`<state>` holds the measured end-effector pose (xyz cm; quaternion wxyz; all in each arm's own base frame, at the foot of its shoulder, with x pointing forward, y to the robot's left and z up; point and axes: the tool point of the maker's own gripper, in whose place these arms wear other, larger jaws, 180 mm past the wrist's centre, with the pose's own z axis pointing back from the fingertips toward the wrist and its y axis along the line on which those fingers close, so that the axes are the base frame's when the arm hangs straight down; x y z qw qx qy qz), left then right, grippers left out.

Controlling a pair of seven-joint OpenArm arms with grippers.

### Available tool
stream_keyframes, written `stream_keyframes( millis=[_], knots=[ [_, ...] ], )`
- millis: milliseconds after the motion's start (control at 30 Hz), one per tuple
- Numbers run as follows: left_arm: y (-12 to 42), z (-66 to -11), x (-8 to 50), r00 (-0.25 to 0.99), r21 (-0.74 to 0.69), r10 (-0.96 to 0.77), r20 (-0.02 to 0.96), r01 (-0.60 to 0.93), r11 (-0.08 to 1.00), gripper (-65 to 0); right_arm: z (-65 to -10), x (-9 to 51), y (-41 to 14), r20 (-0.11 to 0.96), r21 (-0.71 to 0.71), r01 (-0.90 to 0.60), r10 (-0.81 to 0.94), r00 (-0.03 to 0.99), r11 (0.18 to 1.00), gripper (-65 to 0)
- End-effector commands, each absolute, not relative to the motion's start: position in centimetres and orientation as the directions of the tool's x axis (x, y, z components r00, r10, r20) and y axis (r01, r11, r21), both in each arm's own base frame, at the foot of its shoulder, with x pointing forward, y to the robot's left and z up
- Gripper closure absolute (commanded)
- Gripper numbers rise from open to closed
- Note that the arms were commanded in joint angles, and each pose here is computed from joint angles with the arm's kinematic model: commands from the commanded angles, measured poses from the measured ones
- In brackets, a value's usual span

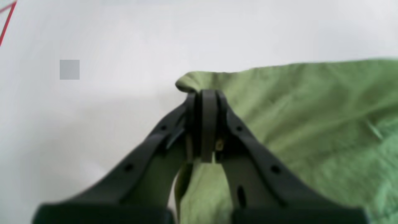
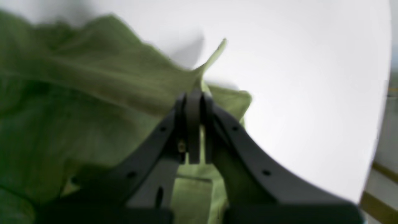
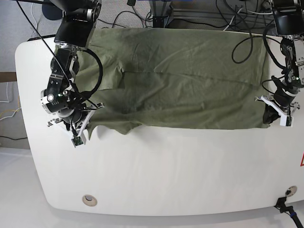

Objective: Fold the T-shirt properly
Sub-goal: 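Lift the hem and fold it over toward the collar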

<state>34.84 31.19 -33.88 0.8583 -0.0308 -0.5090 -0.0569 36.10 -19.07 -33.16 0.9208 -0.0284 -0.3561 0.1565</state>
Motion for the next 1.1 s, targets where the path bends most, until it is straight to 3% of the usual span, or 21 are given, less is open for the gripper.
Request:
stream_keyframes(
  millis=[0, 233, 800, 1067],
  knots=[
    [32.0, -31.6, 35.3, 0.418, 0.035, -0.085, 0.904, 0.125, 0.992, 0.0, -30.7, 36.3, -19.4, 0.675, -0.212, -0.26, 0.333, 0.659, 0.942, 0.0],
    [31.7, -31.1, 32.8, 0.417, 0.066, -0.118, 0.901, 0.139, 0.988, 0.0, -30.2, 32.5, -19.7, 0.634, -0.267, -0.262, 0.373, 0.677, 0.928, 0.0],
    [33.8, -32.8, 27.8, 0.492, 0.09, -0.127, 0.861, 0.097, 0.991, 0.0, -35.3, 25.5, -20.4, 0.438, -0.237, -0.303, 0.38, 0.815, 0.923, 0.0],
    [33.8, -33.1, 27.4, 0.504, 0.089, -0.126, 0.855, 0.097, 0.991, 0.0, -35.5, 25.0, -20.1, 0.396, -0.272, -0.437, 0.514, 0.761, 0.857, 0.0]
  ],
)
